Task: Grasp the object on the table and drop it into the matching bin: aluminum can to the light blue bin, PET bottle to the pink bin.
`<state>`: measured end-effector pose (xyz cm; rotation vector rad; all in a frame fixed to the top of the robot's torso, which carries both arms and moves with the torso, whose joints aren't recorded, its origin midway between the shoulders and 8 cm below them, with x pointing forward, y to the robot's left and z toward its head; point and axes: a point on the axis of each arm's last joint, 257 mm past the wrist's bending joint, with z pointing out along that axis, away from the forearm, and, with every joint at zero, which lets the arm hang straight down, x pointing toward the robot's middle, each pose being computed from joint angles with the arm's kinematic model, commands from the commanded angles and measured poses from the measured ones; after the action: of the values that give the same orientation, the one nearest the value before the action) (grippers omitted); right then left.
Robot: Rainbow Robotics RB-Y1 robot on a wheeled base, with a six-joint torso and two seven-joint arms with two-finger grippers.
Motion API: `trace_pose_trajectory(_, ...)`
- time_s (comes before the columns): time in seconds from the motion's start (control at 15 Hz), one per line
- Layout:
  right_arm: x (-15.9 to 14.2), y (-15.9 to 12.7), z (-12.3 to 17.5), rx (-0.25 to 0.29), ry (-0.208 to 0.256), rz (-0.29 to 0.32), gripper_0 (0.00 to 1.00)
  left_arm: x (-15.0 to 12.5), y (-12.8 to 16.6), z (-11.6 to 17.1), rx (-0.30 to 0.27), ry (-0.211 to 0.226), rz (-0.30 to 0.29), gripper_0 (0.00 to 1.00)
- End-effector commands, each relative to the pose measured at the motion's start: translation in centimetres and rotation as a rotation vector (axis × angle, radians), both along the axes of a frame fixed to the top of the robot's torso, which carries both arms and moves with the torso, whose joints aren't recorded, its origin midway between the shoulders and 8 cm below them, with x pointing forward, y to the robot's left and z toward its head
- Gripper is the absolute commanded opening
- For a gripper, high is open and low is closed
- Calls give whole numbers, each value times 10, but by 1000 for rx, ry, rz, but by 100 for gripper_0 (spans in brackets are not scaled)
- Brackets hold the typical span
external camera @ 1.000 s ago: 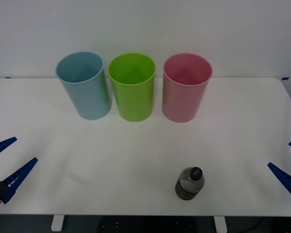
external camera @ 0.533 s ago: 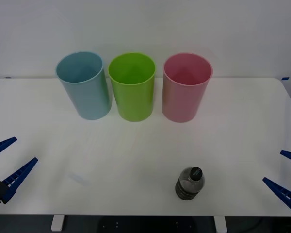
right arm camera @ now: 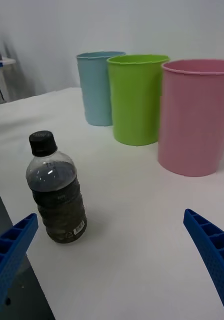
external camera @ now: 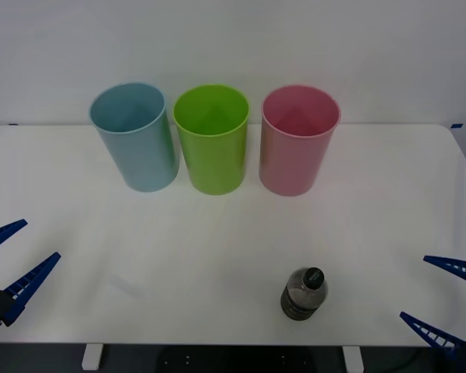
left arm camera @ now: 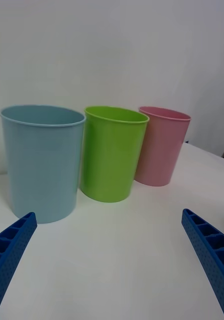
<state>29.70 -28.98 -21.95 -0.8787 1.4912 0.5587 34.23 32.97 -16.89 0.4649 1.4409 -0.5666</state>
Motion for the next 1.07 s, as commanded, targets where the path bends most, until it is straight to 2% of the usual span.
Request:
trace_pose_trajectory(0.07, -3, 10, -9, -43, -21, 37, 100, 0, 0, 0, 0, 0, 0, 100)
trace_pose_trajectory(0.27, -1, 16, -22, -24, 5, 66, 100, 0, 0, 0, 0, 0, 0, 100)
trace_pose_trajectory(0.47, 9, 22, -37, -50, 11, 108, 100, 0, 0, 0, 0, 0, 0, 100)
trace_pose_trajectory(0.73, 15, 36, -51, -35, 28, 142, 100, 0, 0, 0, 0, 0, 0, 100)
trace_pose_trajectory(1.07, 27, 56, -61, -13, 20, 174, 100, 0, 0, 0, 0, 0, 0, 100)
